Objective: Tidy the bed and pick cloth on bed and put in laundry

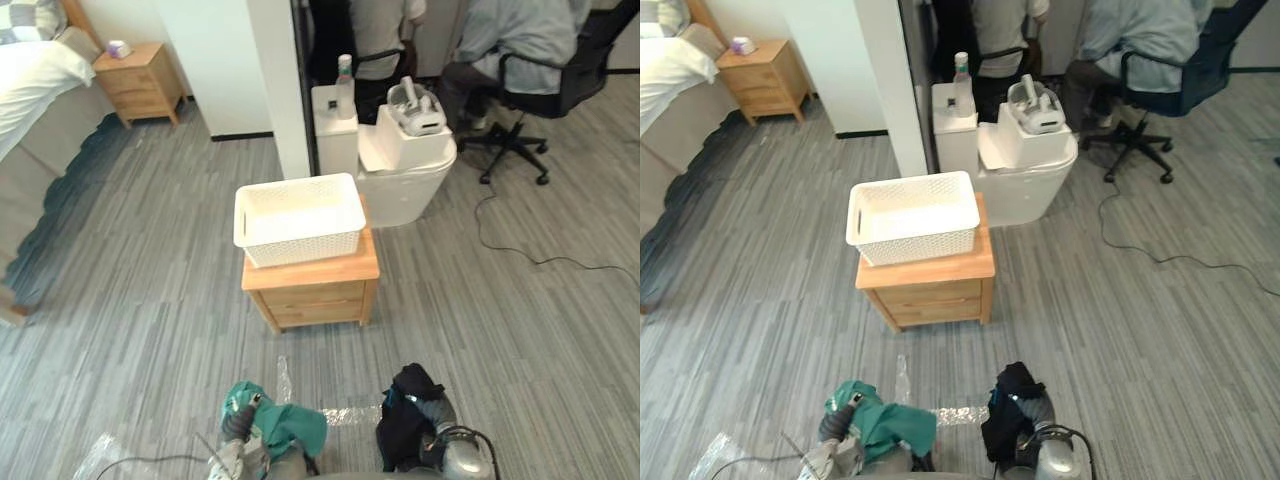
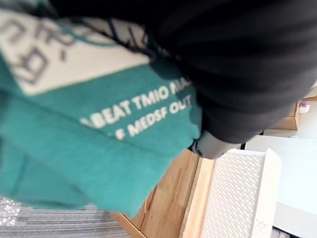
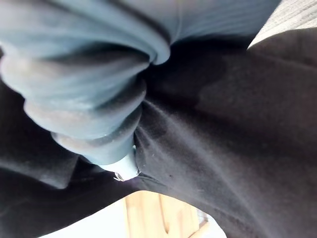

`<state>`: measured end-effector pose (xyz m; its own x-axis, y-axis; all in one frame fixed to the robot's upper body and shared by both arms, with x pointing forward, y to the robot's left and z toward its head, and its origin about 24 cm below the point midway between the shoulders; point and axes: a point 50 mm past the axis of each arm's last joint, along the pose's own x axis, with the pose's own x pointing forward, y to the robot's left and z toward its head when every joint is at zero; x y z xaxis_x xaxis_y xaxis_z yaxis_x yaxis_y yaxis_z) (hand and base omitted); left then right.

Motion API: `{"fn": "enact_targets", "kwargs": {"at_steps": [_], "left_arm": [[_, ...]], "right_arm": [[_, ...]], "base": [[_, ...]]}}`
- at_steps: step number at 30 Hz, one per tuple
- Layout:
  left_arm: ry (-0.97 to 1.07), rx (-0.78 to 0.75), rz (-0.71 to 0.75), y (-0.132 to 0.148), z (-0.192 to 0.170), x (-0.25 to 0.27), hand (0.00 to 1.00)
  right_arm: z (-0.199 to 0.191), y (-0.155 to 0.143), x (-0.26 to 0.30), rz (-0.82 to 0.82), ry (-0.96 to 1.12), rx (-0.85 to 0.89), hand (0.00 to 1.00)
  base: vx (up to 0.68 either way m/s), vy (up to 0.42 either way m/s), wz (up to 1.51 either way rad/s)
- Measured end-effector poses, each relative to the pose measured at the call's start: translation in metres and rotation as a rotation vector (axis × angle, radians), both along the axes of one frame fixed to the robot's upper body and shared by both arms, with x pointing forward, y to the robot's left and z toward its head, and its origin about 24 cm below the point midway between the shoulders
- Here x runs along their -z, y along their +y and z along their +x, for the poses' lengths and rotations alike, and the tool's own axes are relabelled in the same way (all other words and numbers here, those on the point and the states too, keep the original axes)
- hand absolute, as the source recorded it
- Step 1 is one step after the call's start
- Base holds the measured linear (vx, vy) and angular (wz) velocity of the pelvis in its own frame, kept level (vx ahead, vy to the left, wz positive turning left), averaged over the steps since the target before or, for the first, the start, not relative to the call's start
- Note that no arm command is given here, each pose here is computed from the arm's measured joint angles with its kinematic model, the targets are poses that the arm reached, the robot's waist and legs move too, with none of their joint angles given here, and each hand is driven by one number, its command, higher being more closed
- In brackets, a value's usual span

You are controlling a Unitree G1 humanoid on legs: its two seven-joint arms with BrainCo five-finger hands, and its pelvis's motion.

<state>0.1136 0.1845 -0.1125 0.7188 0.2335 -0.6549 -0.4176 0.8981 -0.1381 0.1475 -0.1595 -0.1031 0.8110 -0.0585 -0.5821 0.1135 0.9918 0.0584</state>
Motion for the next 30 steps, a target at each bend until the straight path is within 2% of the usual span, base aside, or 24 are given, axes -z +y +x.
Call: {"fn": "enact_targets", "kwargs": {"at_steps": [7, 14, 16, 22, 27, 30], "left_arm": [[-0.032, 0.074, 0.04, 0.006, 0.008, -0.006, 1.0], [-0.076, 0.091, 0.035, 0.002, 0.026, -0.011, 1.0], [-0.092, 0.087, -0.011, -0.014, 0.028, -0.01, 1.0], [-0.093, 0.092, -0.042, -0.02, 0.029, -0.009, 1.0], [-0.18, 0.104, -0.046, -0.021, 0.041, -0.024, 1.0], [-0.2, 0.103, -0.039, -0.018, 0.043, -0.027, 1.0]], "right_arm": [[0.004, 0.013, -0.002, 0.043, -0.027, 0.01, 1.0], [0.005, 0.008, -0.003, 0.04, -0.032, 0.027, 1.0], [0.006, -0.006, -0.008, -0.001, -0.055, 0.024, 1.0], [0.013, -0.02, -0.028, -0.016, -0.154, 0.097, 1.0], [0.035, -0.053, -0.072, -0.11, -0.35, 0.137, 1.0], [0.047, -0.058, -0.092, -0.158, -0.44, 0.108, 1.0]], "base": [[0.16, 0.047, 0.12], [0.27, -0.164, 0.55], [0.31, -0.192, 0.16], [0.29, -0.103, 0.01], [0.24, 0.152, -0.14], [0.17, 0.316, -0.02]]}}
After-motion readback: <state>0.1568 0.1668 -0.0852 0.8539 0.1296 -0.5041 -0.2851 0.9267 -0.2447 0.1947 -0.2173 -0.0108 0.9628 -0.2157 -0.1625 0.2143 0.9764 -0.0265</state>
